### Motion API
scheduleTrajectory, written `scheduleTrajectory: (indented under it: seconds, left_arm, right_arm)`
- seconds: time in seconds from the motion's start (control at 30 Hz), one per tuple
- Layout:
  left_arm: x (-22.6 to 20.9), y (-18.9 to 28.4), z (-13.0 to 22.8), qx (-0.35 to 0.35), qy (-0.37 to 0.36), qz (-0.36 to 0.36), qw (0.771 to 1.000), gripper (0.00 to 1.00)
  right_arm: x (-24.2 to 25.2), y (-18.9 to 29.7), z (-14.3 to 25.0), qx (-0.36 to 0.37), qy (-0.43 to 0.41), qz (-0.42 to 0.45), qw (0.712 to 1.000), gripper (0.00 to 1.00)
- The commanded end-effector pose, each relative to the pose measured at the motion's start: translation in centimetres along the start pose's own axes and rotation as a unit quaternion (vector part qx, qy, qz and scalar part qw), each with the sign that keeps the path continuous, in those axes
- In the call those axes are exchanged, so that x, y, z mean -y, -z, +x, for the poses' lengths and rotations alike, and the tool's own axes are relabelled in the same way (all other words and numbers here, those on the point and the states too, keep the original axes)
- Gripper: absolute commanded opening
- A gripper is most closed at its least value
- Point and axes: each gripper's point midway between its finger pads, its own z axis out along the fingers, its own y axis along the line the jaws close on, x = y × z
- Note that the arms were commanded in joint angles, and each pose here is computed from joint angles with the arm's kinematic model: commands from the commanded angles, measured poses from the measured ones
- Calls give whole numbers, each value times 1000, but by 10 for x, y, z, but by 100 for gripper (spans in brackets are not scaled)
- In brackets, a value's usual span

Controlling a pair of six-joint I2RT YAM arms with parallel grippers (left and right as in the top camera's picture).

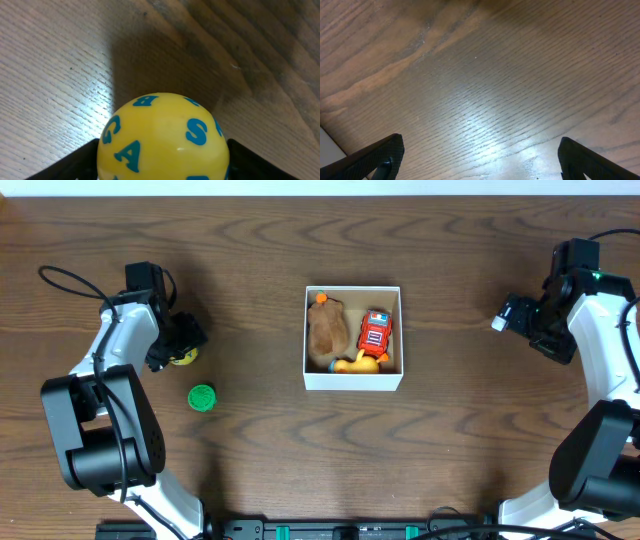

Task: Pack container
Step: 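Move the left gripper to the yellow letter ball and grasp it, then carry the yellow ball into the box's front right corner and release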

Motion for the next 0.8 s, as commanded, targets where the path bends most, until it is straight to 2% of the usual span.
scheduleTrajectory:
  seconds: [0.0, 0.1, 0.2, 0.27, 0.43, 0.57, 0.67, 0.77]
  left_arm:
    - [-1, -1, 0, 0, -13, 1, 1000, 68]
    - [-1, -1, 0, 0, -13, 2, 1000, 56]
    - [-1, 0, 0, -1, -13, 1, 1000, 36]
    - [-1, 1, 0, 0, -14, 1, 1000, 30]
    - [11, 25, -4, 22, -56, 12, 998, 24]
    - [47, 76, -4, 75, -137, 41, 987, 24]
    - [86, 122, 8, 131, -231, 72, 961, 24]
    - [131, 163, 35, 182, -322, 111, 922, 24]
  right_arm:
    - [1, 0, 1, -2, 5, 1, 1000, 99]
    - [1, 0, 1, -2, 5, 1, 1000, 99]
    - [1, 0, 1, -2, 5, 1, 1000, 99]
    - [1, 0, 1, -2, 5, 1, 1000, 99]
    - [1, 0, 1, -2, 5, 1, 1000, 99]
    - [1, 0, 0, -1, 5, 0, 1000, 99]
    - [1, 0, 0, 0, 5, 0, 1000, 99]
    - [1, 0, 0, 0, 5, 0, 1000, 99]
